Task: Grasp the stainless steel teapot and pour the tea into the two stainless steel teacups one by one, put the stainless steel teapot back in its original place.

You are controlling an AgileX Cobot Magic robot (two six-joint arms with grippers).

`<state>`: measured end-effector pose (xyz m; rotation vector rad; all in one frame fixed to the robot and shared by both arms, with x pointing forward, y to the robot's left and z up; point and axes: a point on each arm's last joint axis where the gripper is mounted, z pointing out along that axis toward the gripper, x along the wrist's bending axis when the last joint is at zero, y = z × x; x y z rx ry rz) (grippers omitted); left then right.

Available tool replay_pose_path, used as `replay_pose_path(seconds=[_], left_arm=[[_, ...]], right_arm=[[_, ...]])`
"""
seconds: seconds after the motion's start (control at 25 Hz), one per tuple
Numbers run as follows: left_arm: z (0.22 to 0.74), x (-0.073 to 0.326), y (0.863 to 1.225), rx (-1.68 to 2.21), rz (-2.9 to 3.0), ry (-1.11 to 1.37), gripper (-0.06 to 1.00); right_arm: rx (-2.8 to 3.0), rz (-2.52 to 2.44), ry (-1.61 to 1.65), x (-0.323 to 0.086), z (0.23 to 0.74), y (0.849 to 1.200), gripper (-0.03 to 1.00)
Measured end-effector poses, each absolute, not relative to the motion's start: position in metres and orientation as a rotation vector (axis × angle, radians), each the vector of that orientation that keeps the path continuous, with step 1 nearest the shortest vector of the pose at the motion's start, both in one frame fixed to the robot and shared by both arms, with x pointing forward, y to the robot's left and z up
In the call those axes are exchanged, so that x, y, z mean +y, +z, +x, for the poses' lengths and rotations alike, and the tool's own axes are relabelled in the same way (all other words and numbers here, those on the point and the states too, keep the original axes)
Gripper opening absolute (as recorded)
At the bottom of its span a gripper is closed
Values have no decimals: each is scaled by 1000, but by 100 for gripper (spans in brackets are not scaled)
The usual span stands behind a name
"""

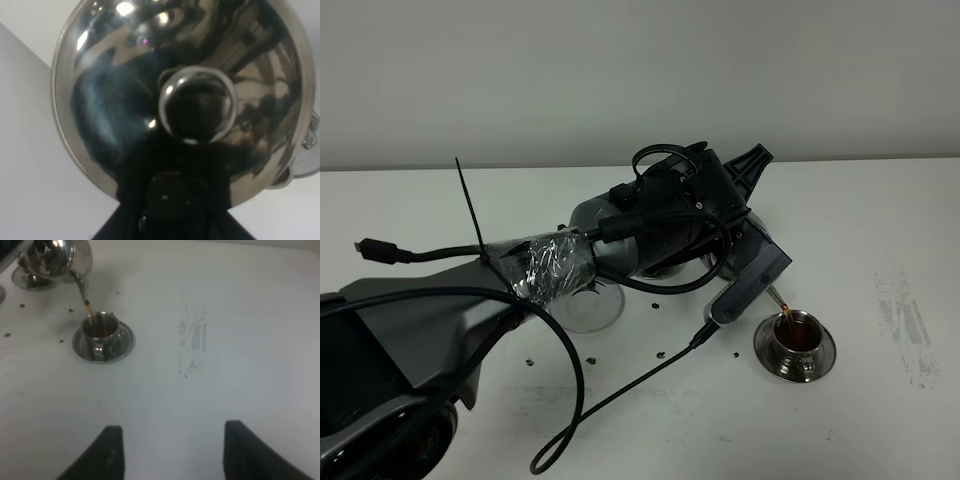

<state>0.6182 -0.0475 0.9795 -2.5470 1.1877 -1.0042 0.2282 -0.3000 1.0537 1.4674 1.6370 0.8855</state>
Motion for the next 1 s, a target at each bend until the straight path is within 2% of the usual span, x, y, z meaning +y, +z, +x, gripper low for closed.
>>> replay_pose_path(seconds=[0.72, 1.0], left_arm=[[616, -51, 980, 1201, -2538, -1018, 22], [616, -48, 978, 1074, -2643, -993, 22]], right_arm=[[1637, 1467, 886, -300, 228, 1054, 43], [1637, 1467, 886, -300, 228, 1054, 43]])
